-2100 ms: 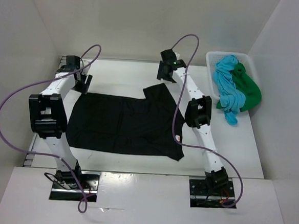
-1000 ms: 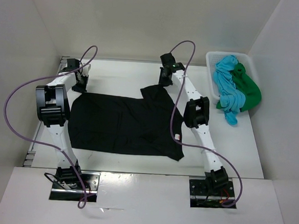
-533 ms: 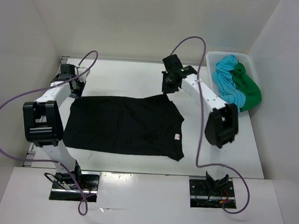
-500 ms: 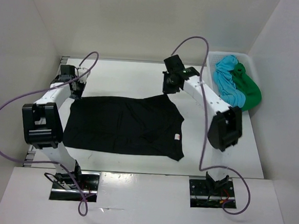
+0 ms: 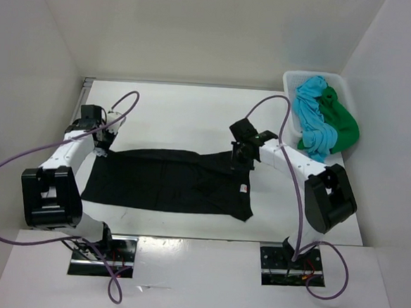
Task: Fold and stack the t-shirts
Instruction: Fold the other side of the tshirt into a rectangle
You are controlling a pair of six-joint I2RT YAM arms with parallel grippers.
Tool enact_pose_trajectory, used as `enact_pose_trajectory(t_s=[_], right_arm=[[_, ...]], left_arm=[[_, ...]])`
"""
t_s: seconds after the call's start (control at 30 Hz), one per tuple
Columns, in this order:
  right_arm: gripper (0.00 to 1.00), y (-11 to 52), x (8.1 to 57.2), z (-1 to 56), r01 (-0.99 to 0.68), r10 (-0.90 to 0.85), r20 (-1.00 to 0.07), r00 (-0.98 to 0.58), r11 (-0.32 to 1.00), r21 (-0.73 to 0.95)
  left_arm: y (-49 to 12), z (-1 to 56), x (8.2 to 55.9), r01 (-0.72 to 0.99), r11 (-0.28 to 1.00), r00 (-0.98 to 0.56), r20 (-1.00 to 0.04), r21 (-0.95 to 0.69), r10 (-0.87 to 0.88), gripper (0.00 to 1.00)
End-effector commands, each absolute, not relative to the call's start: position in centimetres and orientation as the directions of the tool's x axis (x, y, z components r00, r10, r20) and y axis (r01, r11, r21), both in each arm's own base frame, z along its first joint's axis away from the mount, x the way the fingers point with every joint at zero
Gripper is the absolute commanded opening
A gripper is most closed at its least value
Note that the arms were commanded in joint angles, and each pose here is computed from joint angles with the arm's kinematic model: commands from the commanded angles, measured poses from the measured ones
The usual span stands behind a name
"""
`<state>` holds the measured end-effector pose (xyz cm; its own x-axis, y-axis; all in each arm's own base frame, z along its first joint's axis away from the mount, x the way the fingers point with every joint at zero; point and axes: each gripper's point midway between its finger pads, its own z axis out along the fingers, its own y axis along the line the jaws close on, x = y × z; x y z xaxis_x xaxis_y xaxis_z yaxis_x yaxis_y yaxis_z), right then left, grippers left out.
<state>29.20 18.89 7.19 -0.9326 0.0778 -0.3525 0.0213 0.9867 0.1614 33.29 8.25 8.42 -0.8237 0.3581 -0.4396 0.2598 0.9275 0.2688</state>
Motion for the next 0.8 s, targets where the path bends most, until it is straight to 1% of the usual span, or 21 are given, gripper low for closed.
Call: enact_pose_trajectory(t_s=[0.0, 0.2, 0.3, 0.37, 0.5, 0.57, 0.73, 0.77], right_arm=[[0.0, 20.7, 29.0, 9.5, 0.012, 0.121, -0.42, -0.9, 0.968, 0.252], [0.0, 19.9, 27.6, 10.0, 0.041, 0.141, -0.411, -0.901, 0.969, 0.242], [0.0, 20.1, 25.7, 9.7, 0.054, 0.145, -0.381, -0.913, 0.969, 0.241], [0.0, 20.9, 23.9, 8.7, 0.054, 0.139, -0.333, -0.933, 0.966, 0.252], [0.0, 21.7, 22.0, 6.4, 0.059, 0.124, -0.275, -0.954, 0.971, 0.231], [0.0, 22.2, 21.6, 6.4, 0.068, 0.133, -0.26, -0.956, 0.967, 0.246], [0.0, 21.1, 20.3, 5.4, 0.078, 0.124, -0.221, -0.967, 0.976, 0.205], [0.0, 21.1, 20.3, 5.4, 0.078, 0.124, -0.221, -0.967, 0.976, 0.204]], left_arm=[[9.3, 8.8, 31.3, 0.279, 0.902, -0.83, -0.39, 0.329, 0.399, 0.0], [9.3, 8.7, 30.5, 0.278, 0.901, -0.836, -0.378, 0.333, 0.398, 0.0], [9.5, 8.5, 29.6, 0.296, 0.891, -0.838, -0.354, 0.345, 0.416, 0.0], [9.4, 8.0, 28.6, 0.329, 0.881, -0.84, -0.322, 0.34, 0.437, 0.0], [9.4, 5.9, 27.2, 0.346, 0.877, -0.851, -0.283, 0.333, 0.443, 0.0], [9.8, 5.1, 26.7, 0.353, 0.868, -0.856, -0.254, 0.348, 0.45, 0.0], [10.0, 4.5, 26.9, 0.361, 0.863, -0.856, -0.241, 0.354, 0.457, 0.0], [10.3, 4.8, 27.5, 0.353, 0.86, -0.855, -0.248, 0.368, 0.456, 0.0]])
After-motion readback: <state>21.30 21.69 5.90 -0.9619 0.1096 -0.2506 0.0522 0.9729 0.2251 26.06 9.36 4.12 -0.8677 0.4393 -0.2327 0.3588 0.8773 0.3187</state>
